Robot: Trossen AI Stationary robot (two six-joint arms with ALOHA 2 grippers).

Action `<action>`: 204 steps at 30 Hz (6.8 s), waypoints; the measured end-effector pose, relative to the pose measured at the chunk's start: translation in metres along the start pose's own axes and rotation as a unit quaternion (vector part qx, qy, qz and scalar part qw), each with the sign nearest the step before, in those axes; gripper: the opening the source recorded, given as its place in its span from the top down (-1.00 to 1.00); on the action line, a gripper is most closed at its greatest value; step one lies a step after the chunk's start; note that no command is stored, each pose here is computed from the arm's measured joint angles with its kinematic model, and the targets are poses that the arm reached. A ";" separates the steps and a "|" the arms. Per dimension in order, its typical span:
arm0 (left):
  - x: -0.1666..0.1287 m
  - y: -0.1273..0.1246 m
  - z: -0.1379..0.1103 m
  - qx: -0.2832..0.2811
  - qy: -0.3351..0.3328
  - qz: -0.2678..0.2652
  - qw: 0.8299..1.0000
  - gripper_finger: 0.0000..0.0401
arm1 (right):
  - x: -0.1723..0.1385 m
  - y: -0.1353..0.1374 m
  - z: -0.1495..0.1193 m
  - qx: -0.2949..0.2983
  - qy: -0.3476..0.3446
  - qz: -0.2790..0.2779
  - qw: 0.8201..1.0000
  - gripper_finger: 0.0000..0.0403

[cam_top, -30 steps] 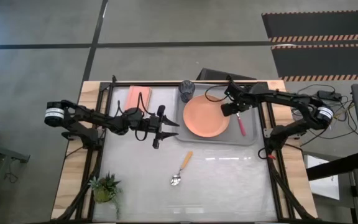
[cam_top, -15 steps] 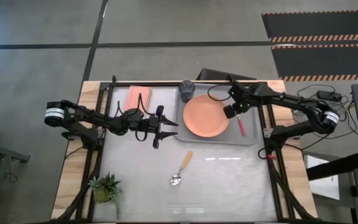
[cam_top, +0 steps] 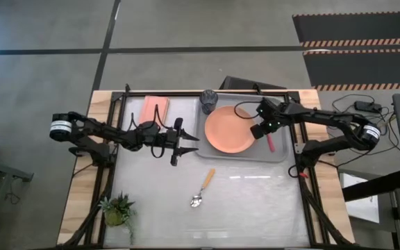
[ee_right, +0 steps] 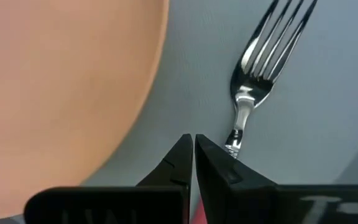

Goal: Pick and place plate/cup/fork/spoon on tray
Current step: Put the red fork on the right of the gray serving tray, then put the yellow spoon on the right of the gray serving tray

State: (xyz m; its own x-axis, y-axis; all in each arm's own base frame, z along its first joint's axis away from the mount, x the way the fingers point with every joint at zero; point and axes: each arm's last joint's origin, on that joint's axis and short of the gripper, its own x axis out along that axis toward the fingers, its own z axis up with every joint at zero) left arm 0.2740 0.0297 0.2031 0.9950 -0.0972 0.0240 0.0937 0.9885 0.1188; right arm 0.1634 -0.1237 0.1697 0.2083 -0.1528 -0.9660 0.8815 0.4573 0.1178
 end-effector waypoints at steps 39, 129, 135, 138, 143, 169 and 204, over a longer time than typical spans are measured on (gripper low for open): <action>0.000 0.000 0.000 0.000 0.000 0.000 1.000 0.24 | 0.025 -0.015 -0.014 0.062 -0.067 -0.087 0.992 0.96; -0.037 -0.001 0.058 0.061 -0.095 0.019 0.993 0.24 | 0.044 0.288 -0.087 -0.633 -0.132 0.318 0.693 0.12; -0.037 -0.001 0.058 0.061 -0.095 0.018 0.993 0.24 | 0.071 0.287 -0.092 -0.639 -0.106 0.304 0.699 0.15; -0.037 -0.001 0.058 0.061 -0.095 0.018 0.993 0.24 | 0.079 0.288 -0.093 -0.639 -0.098 0.301 0.701 0.23; -0.037 -0.001 0.058 0.061 -0.096 0.018 0.993 0.24 | 0.086 0.287 -0.094 -0.626 -0.085 0.297 0.716 0.60; -0.037 -0.001 0.057 0.059 -0.089 0.017 0.994 0.24 | -0.042 0.202 -0.062 -0.355 -0.119 0.134 0.917 0.86; -0.037 -0.001 0.056 0.072 -0.085 0.019 0.994 0.24 | 0.020 0.008 -0.086 0.283 -0.234 -0.025 0.930 0.86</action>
State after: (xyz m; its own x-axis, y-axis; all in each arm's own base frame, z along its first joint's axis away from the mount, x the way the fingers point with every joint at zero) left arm 0.2352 0.0262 0.2581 0.9762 -0.0903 0.1971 0.0378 0.9662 0.2550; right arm 0.1382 -0.0479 0.1316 0.2064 -0.5863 -0.7834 0.9492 -0.0745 0.3059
